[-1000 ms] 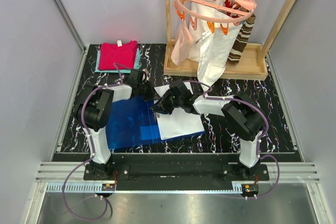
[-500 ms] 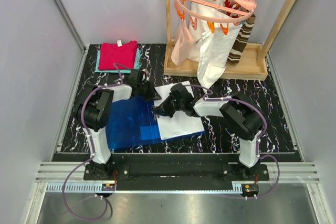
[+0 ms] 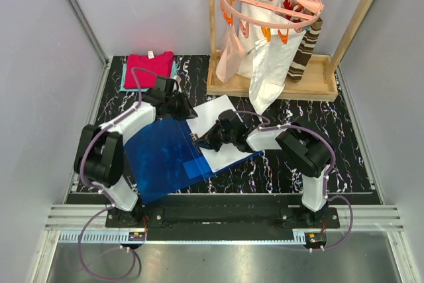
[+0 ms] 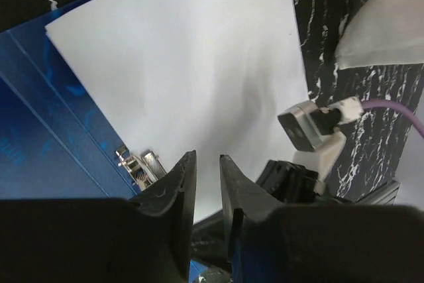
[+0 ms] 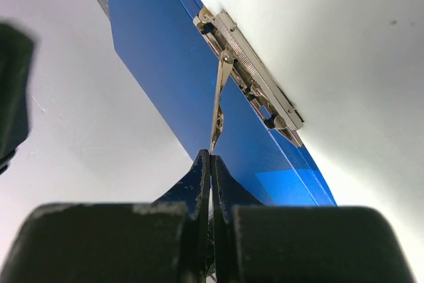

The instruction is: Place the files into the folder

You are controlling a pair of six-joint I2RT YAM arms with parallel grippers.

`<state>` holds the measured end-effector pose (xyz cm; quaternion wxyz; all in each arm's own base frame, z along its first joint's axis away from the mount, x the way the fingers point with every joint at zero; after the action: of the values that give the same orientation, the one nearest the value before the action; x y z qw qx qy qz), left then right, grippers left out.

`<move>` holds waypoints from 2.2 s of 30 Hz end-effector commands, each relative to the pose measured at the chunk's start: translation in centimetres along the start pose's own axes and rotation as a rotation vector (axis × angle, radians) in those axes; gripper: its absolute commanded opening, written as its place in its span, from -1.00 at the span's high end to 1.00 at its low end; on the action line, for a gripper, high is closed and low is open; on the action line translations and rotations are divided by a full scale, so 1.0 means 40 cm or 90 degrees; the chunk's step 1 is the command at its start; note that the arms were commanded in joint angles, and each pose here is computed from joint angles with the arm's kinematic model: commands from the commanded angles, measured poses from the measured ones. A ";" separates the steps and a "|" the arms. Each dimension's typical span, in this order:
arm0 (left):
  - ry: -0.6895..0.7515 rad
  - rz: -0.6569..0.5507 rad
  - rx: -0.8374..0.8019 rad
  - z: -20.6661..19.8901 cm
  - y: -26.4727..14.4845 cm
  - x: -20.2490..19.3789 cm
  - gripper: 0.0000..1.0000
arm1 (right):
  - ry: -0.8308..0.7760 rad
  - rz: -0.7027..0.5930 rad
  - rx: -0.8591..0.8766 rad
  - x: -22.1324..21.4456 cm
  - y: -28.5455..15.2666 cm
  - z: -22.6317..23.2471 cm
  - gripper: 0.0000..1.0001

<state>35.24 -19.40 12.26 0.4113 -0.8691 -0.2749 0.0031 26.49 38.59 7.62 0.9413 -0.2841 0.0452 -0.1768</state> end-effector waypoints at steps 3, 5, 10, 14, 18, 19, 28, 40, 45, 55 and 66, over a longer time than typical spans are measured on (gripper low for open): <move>0.013 -0.054 0.052 0.068 -0.103 -0.047 0.70 | -0.002 0.006 -0.021 -0.014 0.006 -0.041 1.00; 0.004 -0.061 0.074 0.116 -0.113 -0.078 0.78 | -0.006 0.007 -0.023 -0.015 0.007 -0.045 1.00; -0.029 -0.022 0.104 0.203 -0.078 -0.151 0.92 | -0.014 0.011 -0.025 -0.020 0.009 -0.064 1.00; -0.043 0.002 0.152 0.261 -0.048 -0.191 1.00 | -0.025 0.009 -0.035 -0.022 0.007 -0.084 1.00; -0.058 0.027 0.190 0.295 -0.031 -0.210 1.00 | -0.039 0.006 -0.047 -0.023 0.000 -0.109 1.00; -0.055 0.033 0.203 0.302 -0.031 -0.211 1.00 | -0.049 0.008 -0.050 -0.024 -0.002 -0.116 1.00; -0.037 0.038 0.279 0.344 -0.036 -0.206 1.00 | -0.104 0.010 -0.122 -0.021 -0.023 -0.230 1.00; -0.046 0.050 0.322 0.396 -0.019 -0.228 1.00 | -0.201 -0.016 -0.226 0.008 -0.042 -0.301 1.00; -0.046 0.046 0.318 0.392 -0.021 -0.226 1.00 | -0.225 -0.018 -0.266 0.010 -0.052 -0.337 1.00; -0.052 0.052 0.314 0.394 -0.010 -0.229 1.00 | -0.238 -0.010 -0.298 0.013 -0.028 -0.389 1.00; -0.055 0.058 0.313 0.398 -0.007 -0.236 1.00 | -0.255 -0.015 -0.374 0.010 -0.041 -0.483 1.00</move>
<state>26.79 -15.58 4.09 0.5065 -0.8148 -0.2697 0.0823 25.80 35.78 3.49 0.9192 -0.3432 -0.1474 -0.1247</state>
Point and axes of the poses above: each gripper's point midway between its finger pads, its own y axis out along the fingers, its own z axis along the line the jaws close on, x = y × z, the point moved 3 cm from there along -y, back along the fingers, and after that the axes turned 13 degrees about -y, right-handed, at the moved point
